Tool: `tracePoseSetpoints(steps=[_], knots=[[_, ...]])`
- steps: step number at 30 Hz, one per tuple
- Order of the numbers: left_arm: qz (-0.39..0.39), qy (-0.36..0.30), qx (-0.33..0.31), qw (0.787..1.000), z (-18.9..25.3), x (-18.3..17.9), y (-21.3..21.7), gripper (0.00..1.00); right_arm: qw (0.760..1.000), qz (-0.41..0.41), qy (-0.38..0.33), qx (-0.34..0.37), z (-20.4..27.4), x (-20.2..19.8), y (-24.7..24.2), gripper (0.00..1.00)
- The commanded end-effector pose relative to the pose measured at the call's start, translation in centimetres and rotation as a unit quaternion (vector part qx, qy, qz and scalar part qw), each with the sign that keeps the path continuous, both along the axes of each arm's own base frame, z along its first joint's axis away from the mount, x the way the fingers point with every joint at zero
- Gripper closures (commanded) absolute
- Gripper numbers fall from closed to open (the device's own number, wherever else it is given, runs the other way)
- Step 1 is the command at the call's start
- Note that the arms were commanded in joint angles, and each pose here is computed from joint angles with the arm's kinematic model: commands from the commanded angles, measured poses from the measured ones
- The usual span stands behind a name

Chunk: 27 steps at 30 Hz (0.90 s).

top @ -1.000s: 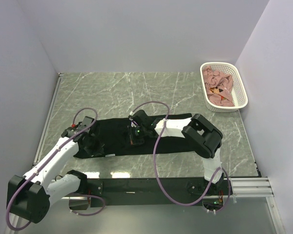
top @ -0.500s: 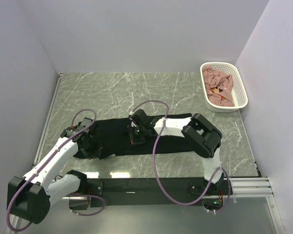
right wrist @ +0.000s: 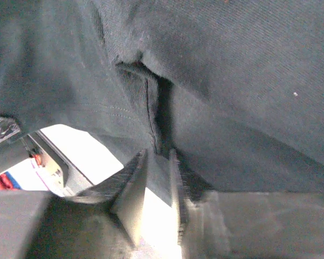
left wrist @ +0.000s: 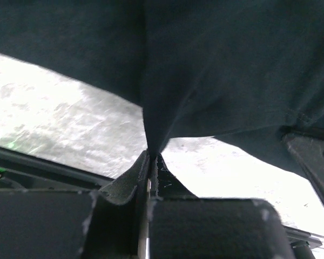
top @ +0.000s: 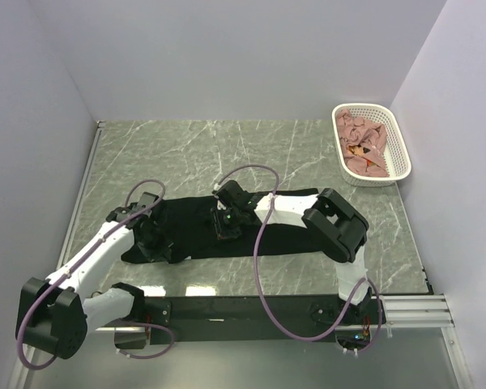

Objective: Fold and stack the t-shirts
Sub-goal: Fold the tshirt

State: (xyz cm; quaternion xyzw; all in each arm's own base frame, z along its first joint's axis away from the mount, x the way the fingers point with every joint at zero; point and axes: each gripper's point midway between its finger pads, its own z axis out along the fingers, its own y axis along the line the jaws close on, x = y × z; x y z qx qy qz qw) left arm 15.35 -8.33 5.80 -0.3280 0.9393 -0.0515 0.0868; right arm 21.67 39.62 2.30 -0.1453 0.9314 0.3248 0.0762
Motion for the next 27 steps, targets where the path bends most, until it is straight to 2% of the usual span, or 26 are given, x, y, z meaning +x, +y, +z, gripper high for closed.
tracePoseSetpoints(steps=[1,4,7,8,11,15,19,23,27], knots=[[-0.013,-0.021,-0.026,0.999,0.2,1.6,-1.2,0.94,0.999,-0.003,-0.053,-0.002,3.1,1.5,-0.3,0.67],[-0.018,-0.01,-0.041,0.999,-0.3,1.3,-1.7,0.88,0.997,-0.006,-0.08,-0.011,4.5,1.8,-1.4,0.59],[-0.013,-0.021,-0.035,0.999,0.4,1.2,-1.3,0.74,0.993,-0.016,-0.115,-0.028,5.9,2.2,-3.0,0.52],[-0.007,-0.04,-0.036,0.999,1.4,1.5,-1.3,0.65,0.99,-0.026,-0.132,-0.03,6.8,2.6,-3.6,0.51],[0.004,-0.067,-0.038,0.997,3.4,2.0,-1.1,0.54,0.987,-0.037,-0.15,-0.044,7.3,3.0,-5.7,0.48],[0.019,-0.093,-0.03,0.995,4.2,2.9,-0.5,0.58,0.985,-0.064,-0.148,-0.054,6.9,3.6,-8.7,0.48],[0.017,-0.087,-0.015,0.996,3.3,3.0,0.0,0.53,0.986,-0.061,-0.149,-0.044,6.8,2.7,-9.9,0.48],[0.021,-0.122,-0.006,0.992,3.2,5.1,0.3,0.58,0.989,-0.046,-0.138,-0.002,7.1,1.5,-9.1,0.49],[0.034,-0.142,0.0,0.989,2.5,7.5,1.0,0.64,0.989,-0.055,-0.136,0.005,6.6,1.2,-9.5,0.5]])
